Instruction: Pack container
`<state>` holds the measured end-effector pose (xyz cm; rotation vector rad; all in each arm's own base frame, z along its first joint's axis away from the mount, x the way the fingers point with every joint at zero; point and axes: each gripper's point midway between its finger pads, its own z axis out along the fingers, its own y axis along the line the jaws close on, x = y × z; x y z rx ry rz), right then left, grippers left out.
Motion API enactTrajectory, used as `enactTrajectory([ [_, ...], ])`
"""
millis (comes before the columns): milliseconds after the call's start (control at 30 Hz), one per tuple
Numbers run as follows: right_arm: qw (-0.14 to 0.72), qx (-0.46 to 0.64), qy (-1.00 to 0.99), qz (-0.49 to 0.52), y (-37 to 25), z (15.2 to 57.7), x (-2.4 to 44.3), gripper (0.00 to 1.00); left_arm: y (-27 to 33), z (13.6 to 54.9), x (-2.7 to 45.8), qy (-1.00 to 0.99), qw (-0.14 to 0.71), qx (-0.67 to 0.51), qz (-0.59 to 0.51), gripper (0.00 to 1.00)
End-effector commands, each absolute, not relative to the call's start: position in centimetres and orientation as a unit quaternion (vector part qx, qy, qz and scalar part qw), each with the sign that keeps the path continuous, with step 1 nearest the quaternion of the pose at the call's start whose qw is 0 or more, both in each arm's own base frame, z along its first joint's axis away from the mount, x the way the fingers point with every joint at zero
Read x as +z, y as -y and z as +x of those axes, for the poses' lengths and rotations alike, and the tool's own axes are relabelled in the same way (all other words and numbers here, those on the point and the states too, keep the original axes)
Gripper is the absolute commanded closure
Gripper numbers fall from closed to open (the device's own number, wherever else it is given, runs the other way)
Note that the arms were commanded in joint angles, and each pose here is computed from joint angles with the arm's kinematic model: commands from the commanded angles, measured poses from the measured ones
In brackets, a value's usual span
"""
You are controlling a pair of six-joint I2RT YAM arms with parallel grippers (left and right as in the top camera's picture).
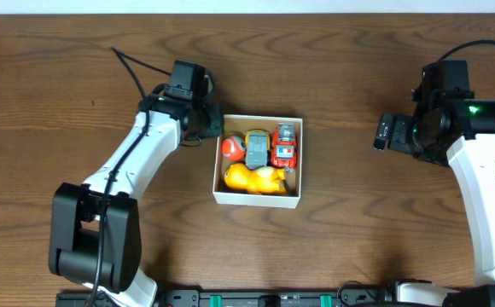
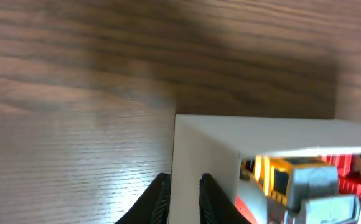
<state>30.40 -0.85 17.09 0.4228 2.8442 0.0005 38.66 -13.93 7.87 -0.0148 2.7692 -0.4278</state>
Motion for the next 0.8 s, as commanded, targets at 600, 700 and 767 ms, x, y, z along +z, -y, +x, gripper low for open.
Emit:
enactTrajectory([
  [600, 0.372, -0.032, -0.926, 0.062, 1.8, 40.9, 22.9, 0.01, 0.1, 40.4, 18.0, -0.944, 0.330, 0.008, -0.014, 0.02],
  [700, 0.417, -0.042, -0.905, 0.073, 2.4, 42.5, 24.7, 0.01, -0.8, 40.1, 18.6, -0.941, 0.336, 0.011, -0.025, 0.02],
  [767, 0.427, -0.029, -0.902, 0.060, 1.8, 42.9, 25.1, 0.01, -1.3, 39.8, 18.7, -0.942, 0.333, 0.017, -0.030, 0.02],
])
